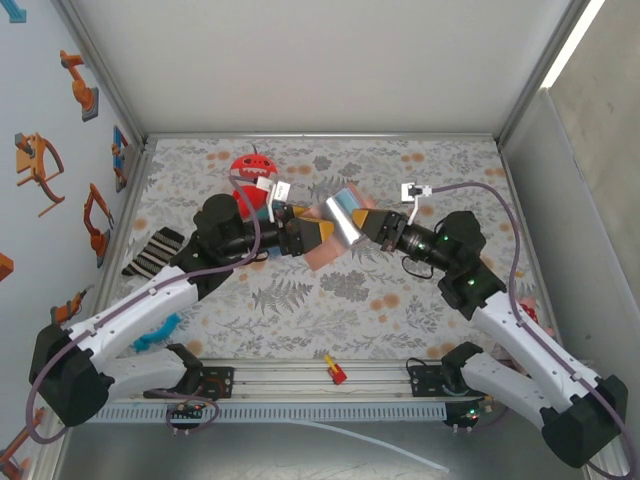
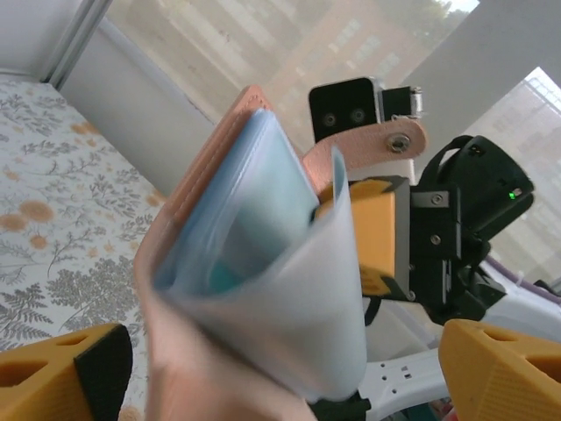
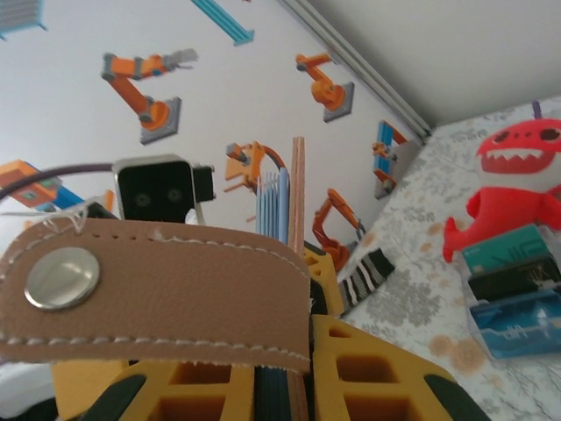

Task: Take the credit cards out of the card holder

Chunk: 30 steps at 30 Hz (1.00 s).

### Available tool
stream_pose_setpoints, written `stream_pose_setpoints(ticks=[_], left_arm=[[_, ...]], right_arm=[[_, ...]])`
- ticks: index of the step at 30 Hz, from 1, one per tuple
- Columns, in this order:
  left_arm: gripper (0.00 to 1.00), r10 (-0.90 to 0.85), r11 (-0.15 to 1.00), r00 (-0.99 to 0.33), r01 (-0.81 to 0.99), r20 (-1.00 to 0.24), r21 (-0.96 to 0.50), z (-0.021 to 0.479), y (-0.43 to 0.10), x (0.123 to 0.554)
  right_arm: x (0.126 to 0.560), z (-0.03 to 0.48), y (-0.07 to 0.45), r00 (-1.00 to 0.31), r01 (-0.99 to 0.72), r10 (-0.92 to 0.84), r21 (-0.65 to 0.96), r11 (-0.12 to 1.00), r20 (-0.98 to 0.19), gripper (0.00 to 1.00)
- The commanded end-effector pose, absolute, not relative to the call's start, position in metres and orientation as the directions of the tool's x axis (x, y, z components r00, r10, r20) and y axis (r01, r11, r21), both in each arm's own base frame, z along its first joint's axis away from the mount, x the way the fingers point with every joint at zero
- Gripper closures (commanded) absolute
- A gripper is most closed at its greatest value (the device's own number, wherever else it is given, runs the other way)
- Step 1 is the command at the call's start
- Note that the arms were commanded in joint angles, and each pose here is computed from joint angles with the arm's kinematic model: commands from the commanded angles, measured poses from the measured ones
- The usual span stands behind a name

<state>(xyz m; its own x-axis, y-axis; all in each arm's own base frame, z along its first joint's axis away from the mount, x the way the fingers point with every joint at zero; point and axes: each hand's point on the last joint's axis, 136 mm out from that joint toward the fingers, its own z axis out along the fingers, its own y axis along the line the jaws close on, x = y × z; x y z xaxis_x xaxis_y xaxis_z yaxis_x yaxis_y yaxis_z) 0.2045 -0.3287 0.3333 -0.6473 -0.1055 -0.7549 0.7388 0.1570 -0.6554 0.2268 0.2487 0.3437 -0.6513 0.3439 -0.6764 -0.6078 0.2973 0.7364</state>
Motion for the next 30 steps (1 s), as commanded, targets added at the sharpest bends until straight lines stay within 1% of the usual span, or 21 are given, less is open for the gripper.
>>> stream_pose_setpoints(ticks=[1,2,3,6,10,14,16,19,22,25,27,30], left_arm=[[0.20,-0.138,0.171,-0.634,0.742,-0.761,-0.649,0.343,-0.330,0.210],[0.29,-0.147,0.192,-0.635,0.733,-0.758,-0.652,0.340,-0.329,0.213],[0.34,-0.151,0.209,-0.637,0.727,-0.756,-0.654,0.337,-0.328,0.215],[0.37,-0.161,0.253,-0.634,0.714,-0.756,-0.653,0.329,-0.324,0.219],[0.38,-0.163,0.257,-0.641,0.706,-0.750,-0.660,0.325,-0.324,0.220],[0.33,-0.169,0.246,-0.658,0.693,-0.734,-0.678,0.319,-0.326,0.220],[0.33,-0.169,0.246,-0.669,0.683,-0.724,-0.688,0.313,-0.326,0.220],[0.43,-0.172,0.227,-0.690,0.667,-0.704,-0.709,0.308,-0.328,0.219],[0.49,-0.167,0.196,-0.704,0.662,-0.690,-0.723,0.307,-0.333,0.216],[0.49,-0.159,0.188,-0.710,0.660,-0.686,-0.727,0.305,-0.337,0.214],[0.41,-0.156,0.184,-0.712,0.660,-0.684,-0.729,0.304,-0.338,0.212],[0.35,-0.163,0.187,-0.719,0.649,-0.675,-0.737,0.300,-0.335,0.211]], right_arm=[[0.227,0.344,0.249,-0.563,-0.640,0.278,0.623,0.449,-0.779,1.00],[0.226,0.344,0.248,-0.546,-0.642,0.267,0.601,0.476,-0.794,1.00],[0.227,0.343,0.248,-0.539,-0.638,0.260,0.589,0.495,-0.802,1.00],[0.228,0.344,0.246,-0.516,-0.635,0.258,0.567,0.524,-0.817,1.00],[0.231,0.344,0.245,-0.496,-0.632,0.263,0.552,0.544,-0.827,1.00],[0.233,0.347,0.238,-0.459,-0.623,0.279,0.529,0.575,-0.843,1.00],[0.232,0.352,0.232,-0.435,-0.623,0.294,0.520,0.584,-0.851,1.00],[0.231,0.358,0.228,-0.408,-0.629,0.312,0.512,0.585,-0.858,1.00],[0.231,0.358,0.227,-0.397,-0.630,0.325,0.512,0.583,-0.858,1.00],[0.232,0.357,0.227,-0.392,-0.629,0.330,0.512,0.584,-0.859,1.00],[0.233,0.357,0.225,-0.387,-0.625,0.335,0.511,0.590,-0.859,1.00],[0.233,0.358,0.223,-0.377,-0.624,0.339,0.507,0.594,-0.862,1.00]])
